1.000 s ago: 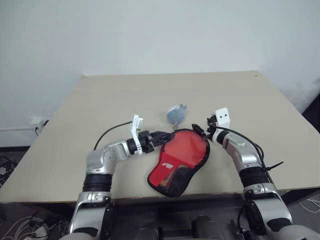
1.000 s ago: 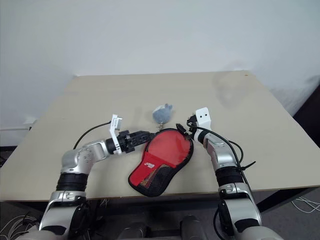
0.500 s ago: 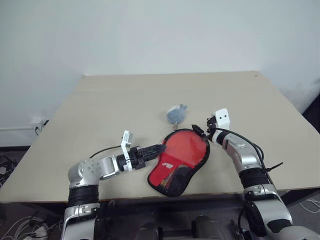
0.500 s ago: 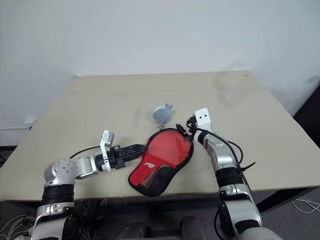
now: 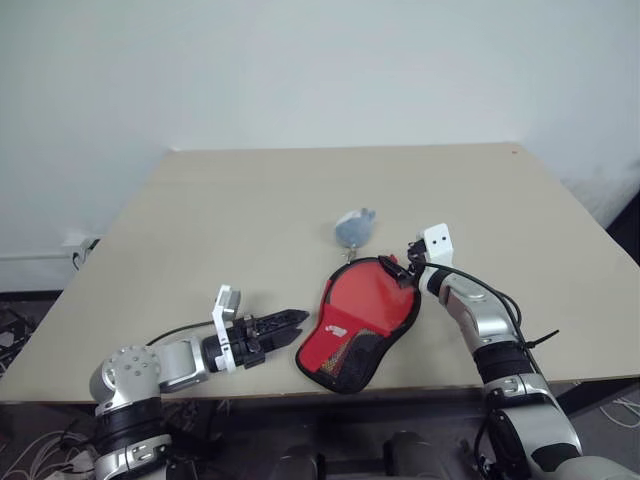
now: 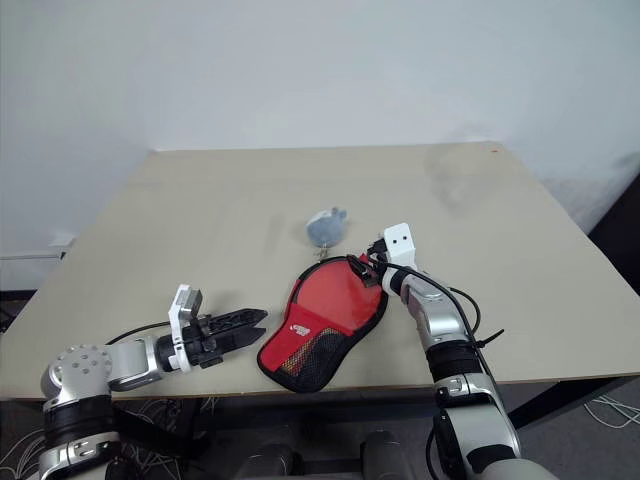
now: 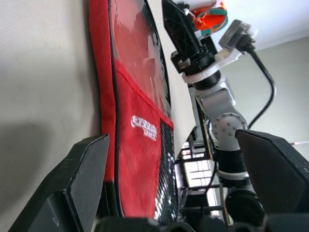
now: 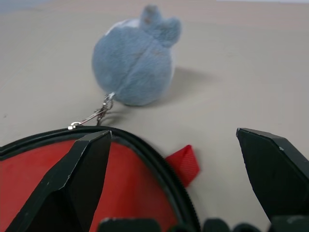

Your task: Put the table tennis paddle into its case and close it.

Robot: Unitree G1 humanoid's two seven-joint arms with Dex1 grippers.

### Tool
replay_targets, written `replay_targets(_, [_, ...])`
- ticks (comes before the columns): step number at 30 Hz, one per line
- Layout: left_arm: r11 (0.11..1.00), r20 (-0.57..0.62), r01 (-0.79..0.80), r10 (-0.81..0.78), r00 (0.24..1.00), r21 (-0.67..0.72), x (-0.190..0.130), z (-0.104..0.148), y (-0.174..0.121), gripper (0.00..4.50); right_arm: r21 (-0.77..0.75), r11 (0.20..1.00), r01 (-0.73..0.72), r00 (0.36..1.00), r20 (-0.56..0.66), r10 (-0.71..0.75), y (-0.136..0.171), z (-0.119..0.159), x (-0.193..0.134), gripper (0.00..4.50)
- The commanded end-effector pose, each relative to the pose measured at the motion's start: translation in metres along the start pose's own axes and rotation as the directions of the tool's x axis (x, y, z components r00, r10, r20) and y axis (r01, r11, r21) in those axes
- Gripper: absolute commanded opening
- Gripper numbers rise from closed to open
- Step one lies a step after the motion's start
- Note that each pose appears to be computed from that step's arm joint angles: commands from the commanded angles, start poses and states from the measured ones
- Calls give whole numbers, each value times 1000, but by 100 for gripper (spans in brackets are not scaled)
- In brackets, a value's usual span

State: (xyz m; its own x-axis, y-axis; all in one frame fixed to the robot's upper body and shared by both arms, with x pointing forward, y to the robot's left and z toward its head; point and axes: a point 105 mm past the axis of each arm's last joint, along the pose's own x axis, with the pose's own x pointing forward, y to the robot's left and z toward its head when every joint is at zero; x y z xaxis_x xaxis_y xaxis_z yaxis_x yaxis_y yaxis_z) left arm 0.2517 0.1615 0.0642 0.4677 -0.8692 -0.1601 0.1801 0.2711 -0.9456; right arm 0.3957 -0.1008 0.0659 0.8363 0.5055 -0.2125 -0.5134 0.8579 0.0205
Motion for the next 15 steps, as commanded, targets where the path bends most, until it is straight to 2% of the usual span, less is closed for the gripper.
replay_targets(1, [999,-10,33,-33,999,43,-5,3,-13,444,-40,999,-11,997,78,14,4,24,2,450])
replay_targets(15, [1000,-93,-21,20,995,-1,0,-11,-2,444,-37,999,-1,997,83,4,3,25,1,450])
